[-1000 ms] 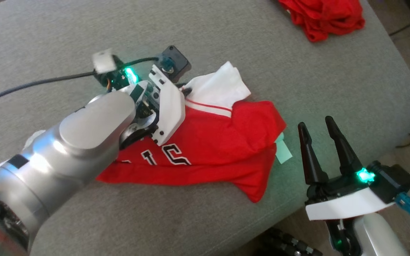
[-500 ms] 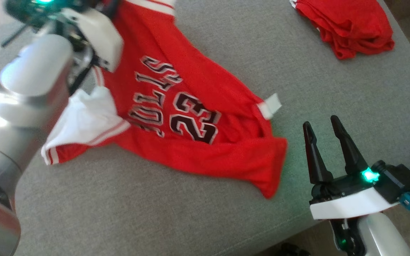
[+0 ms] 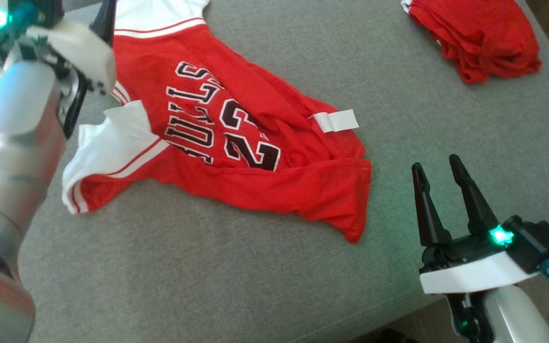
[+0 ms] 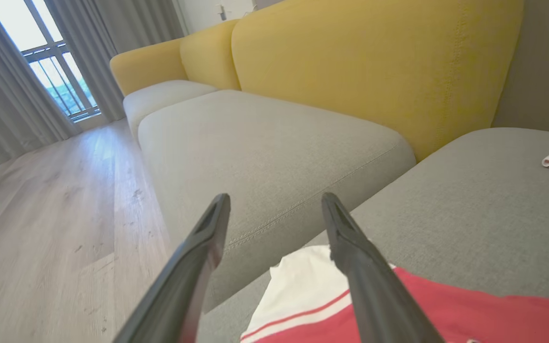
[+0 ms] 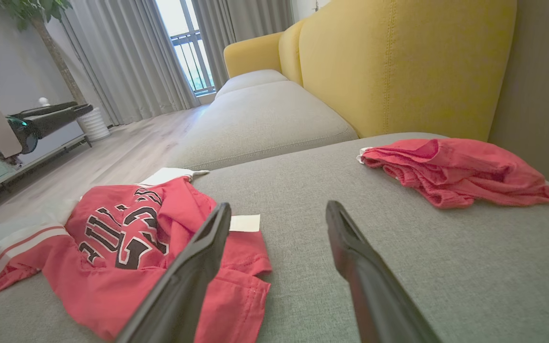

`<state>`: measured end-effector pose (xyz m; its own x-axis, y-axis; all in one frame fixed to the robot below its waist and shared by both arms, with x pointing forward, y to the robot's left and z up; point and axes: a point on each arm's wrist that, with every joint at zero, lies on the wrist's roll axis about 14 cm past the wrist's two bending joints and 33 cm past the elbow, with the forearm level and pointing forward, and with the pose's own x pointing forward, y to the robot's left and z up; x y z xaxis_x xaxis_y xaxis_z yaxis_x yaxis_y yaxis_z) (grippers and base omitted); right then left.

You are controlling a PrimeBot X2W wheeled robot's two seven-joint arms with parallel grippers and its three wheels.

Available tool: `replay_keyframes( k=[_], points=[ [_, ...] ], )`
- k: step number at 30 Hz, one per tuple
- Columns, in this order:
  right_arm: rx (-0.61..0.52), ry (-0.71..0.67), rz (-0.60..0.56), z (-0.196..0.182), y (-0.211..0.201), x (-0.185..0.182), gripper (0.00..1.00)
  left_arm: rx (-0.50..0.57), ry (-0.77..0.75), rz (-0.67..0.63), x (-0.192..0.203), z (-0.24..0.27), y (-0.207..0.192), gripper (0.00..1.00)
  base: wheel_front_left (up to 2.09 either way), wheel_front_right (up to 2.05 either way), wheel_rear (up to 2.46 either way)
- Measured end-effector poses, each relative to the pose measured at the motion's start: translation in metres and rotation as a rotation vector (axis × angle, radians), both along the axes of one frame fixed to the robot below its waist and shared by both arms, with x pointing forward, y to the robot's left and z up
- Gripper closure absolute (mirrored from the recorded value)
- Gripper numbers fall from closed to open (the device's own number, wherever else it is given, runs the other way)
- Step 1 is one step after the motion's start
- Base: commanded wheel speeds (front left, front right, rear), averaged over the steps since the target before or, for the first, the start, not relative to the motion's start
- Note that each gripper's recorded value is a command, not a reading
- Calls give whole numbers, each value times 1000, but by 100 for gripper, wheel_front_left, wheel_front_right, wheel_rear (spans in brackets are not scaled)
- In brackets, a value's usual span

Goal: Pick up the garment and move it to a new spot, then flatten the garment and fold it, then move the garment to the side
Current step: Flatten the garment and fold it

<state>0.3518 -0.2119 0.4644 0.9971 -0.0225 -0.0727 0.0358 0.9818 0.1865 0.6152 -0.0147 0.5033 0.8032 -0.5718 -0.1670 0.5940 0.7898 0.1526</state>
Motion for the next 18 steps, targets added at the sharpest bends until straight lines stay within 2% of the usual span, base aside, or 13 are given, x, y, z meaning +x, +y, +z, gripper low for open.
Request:
replay_keyframes(
  k=[9, 15, 18],
  points=[
    [16, 1, 32, -1, 12, -4, 0, 34, 194, 93, -46, -73, 55, 0, 0, 0, 0],
    [11, -13, 35, 3, 11, -3, 0, 41, 274, 104, -73, -104, 70, 0, 0, 0, 0],
    [-3, 0, 34, -1, 7, -6, 0, 83, 309, 120, -93, -126, 82, 0, 0, 0, 0]
  ],
)
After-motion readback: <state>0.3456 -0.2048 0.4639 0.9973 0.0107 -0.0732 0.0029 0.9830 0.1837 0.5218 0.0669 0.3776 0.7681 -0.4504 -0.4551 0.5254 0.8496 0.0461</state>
